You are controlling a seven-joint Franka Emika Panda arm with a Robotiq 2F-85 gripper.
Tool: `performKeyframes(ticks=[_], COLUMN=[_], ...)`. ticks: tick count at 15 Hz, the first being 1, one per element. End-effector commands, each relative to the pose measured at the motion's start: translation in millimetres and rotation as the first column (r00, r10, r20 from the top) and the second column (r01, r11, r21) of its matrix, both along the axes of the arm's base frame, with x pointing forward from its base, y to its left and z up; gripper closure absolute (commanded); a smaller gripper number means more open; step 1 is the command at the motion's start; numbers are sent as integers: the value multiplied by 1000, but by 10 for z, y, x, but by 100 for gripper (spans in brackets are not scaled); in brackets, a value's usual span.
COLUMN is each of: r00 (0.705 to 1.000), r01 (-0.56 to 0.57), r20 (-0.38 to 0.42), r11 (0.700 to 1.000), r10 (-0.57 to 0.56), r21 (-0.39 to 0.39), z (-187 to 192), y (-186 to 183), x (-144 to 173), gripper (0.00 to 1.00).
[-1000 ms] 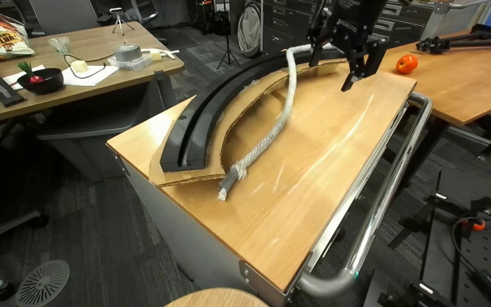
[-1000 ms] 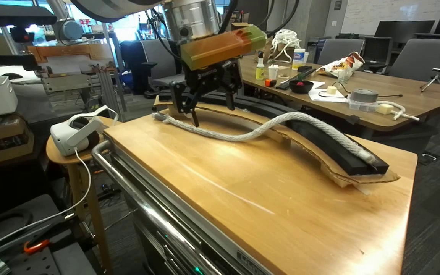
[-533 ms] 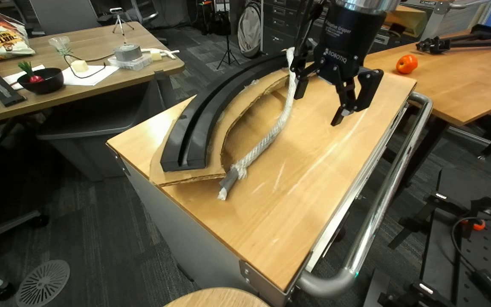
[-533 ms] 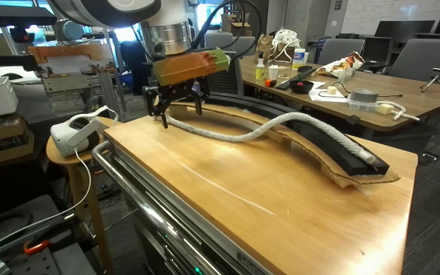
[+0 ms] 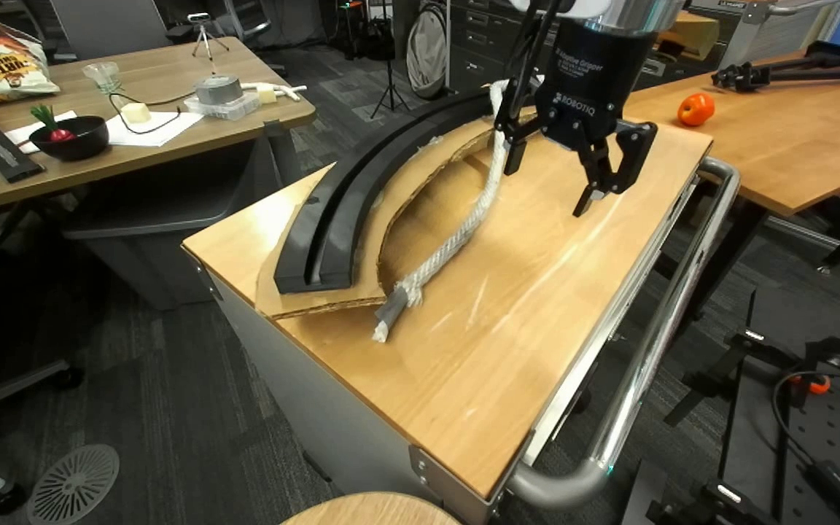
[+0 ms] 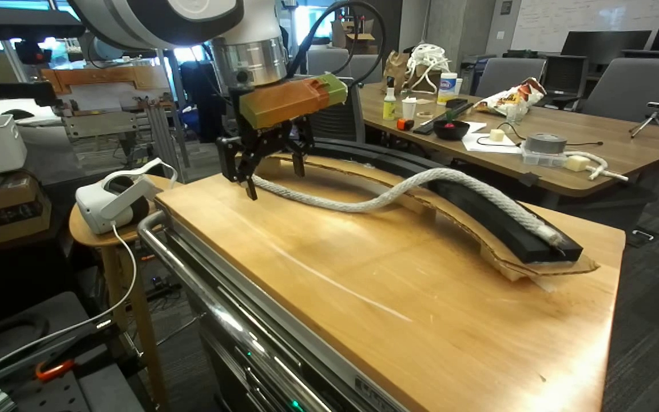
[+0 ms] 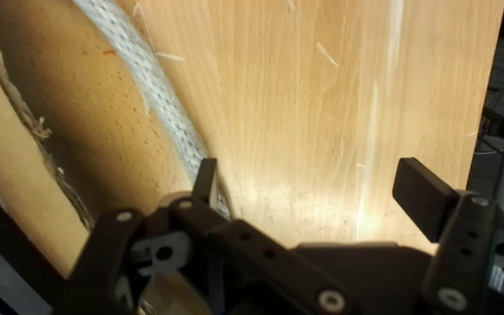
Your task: Place the white rope on the curved black board
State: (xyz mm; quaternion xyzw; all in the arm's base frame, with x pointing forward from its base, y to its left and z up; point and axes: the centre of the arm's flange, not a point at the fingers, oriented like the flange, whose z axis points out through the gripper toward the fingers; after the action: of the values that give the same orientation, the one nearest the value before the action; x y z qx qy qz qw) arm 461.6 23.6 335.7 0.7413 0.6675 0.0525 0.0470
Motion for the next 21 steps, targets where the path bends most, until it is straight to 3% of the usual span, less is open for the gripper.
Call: performKeyframes(ticks=[1,4,6,7,11,14,21], r00=[991,990,998,994,995,991,978], r01=[-136,-141,-50,-104,-98,-131,-205], r20=[6,24,43,13,0,-3,-13], r11=[991,989,997,994,994,990,973], r10=[136,140,47,104,98,131,207], r21=[-3,53,55,44,45,57,108], z=[-34,13,120,11,-39,-62,-70], y=[132,447,620,476,504,566,554], x=[164,361,476,258,265,377,722], gripper=[0,0,0,0,0,4,0])
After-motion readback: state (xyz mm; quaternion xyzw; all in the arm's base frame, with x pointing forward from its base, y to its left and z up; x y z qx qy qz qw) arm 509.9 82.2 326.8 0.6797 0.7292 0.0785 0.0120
